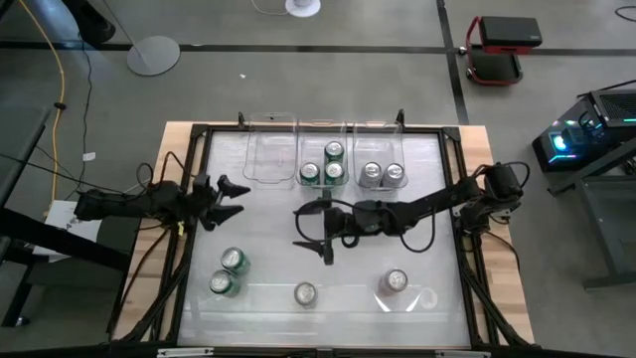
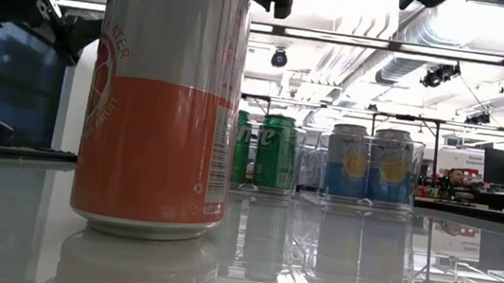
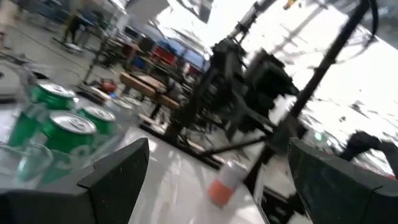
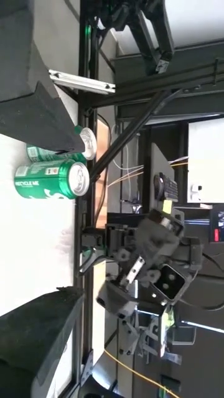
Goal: Sort soda cans
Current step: Put the green soda can into the middle transparent bin
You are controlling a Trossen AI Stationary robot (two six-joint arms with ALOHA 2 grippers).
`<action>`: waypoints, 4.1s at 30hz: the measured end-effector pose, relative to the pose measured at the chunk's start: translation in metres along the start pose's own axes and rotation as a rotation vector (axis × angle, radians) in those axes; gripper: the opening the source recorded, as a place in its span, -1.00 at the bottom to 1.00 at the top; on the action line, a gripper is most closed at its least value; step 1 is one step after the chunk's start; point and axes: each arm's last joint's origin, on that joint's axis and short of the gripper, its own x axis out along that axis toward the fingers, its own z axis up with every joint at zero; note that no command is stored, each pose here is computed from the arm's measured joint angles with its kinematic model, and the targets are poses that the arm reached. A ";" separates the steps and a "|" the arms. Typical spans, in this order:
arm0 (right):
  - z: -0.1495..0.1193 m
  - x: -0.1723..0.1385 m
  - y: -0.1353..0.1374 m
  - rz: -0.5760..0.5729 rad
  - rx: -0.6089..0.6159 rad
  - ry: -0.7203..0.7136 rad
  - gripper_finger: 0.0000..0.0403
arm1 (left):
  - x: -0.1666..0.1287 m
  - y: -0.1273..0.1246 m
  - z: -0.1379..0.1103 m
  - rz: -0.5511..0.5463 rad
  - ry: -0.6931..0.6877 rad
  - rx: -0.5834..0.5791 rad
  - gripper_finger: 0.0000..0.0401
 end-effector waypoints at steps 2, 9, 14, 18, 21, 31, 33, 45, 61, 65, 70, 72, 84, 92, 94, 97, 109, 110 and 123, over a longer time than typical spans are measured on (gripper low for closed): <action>-0.001 0.000 0.002 -0.006 -0.003 0.009 0.78 | 0.000 0.000 0.004 0.013 -0.046 -0.001 0.80; -0.009 -0.001 0.003 -0.081 -0.008 0.090 0.78 | 0.000 -0.018 0.038 -0.001 -0.089 0.069 0.80; -0.013 -0.002 0.003 -0.087 0.021 0.137 0.78 | 0.014 -0.034 0.058 0.117 0.199 0.099 0.80; -0.017 -0.002 0.003 -0.089 0.035 0.171 0.78 | 0.036 -0.047 0.064 0.259 0.565 0.127 0.80; -0.018 -0.003 0.003 -0.090 0.038 0.189 0.78 | 0.056 -0.059 0.063 0.364 0.824 0.177 0.80; -0.027 -0.006 0.006 -0.086 0.035 0.259 0.78 | 0.106 -0.115 0.046 0.584 1.258 0.263 0.80; -0.028 -0.006 0.008 -0.083 0.028 0.271 0.78 | 0.107 -0.127 0.043 0.610 1.280 0.234 0.80; -0.029 -0.008 0.016 -0.055 -0.019 0.276 0.78 | 0.084 -0.158 0.016 0.864 1.257 -0.105 0.80; -0.029 -0.009 0.018 -0.043 -0.046 0.277 0.78 | 0.072 -0.153 -0.007 1.018 1.218 -0.272 0.80; -0.029 -0.009 0.018 -0.043 -0.047 0.280 0.78 | 0.074 -0.151 -0.017 1.073 1.219 -0.234 0.80; -0.030 -0.009 0.018 -0.044 -0.048 0.285 0.78 | 0.083 -0.147 -0.031 1.099 1.244 -0.175 0.80; -0.030 -0.009 0.018 -0.044 -0.048 0.285 0.78 | 0.087 -0.145 -0.035 1.093 1.254 -0.156 0.80; -0.030 -0.009 0.018 -0.045 -0.041 0.286 0.78 | 0.097 -0.137 -0.043 1.050 1.347 -0.087 0.79; -0.030 -0.009 0.020 -0.042 -0.043 0.287 0.78 | 0.097 -0.137 -0.043 1.009 1.381 -0.048 0.53; -0.031 -0.010 0.023 -0.038 -0.045 0.288 0.78 | 0.097 -0.137 -0.042 1.003 1.382 -0.039 0.45; -0.030 -0.012 0.030 -0.070 -0.070 0.290 0.78 | 0.098 -0.136 -0.042 0.999 1.358 -0.016 0.43; 0.010 -0.074 0.044 -0.499 -0.099 0.350 0.78 | 0.132 -0.121 -0.022 0.870 1.290 0.092 0.39; 0.014 -0.080 0.044 -0.544 -0.088 0.342 0.78 | 0.137 -0.118 -0.018 0.852 1.282 0.103 0.39; 0.013 -0.113 0.032 -0.705 0.040 0.415 0.78 | 0.232 -0.046 0.009 0.582 1.224 0.322 0.38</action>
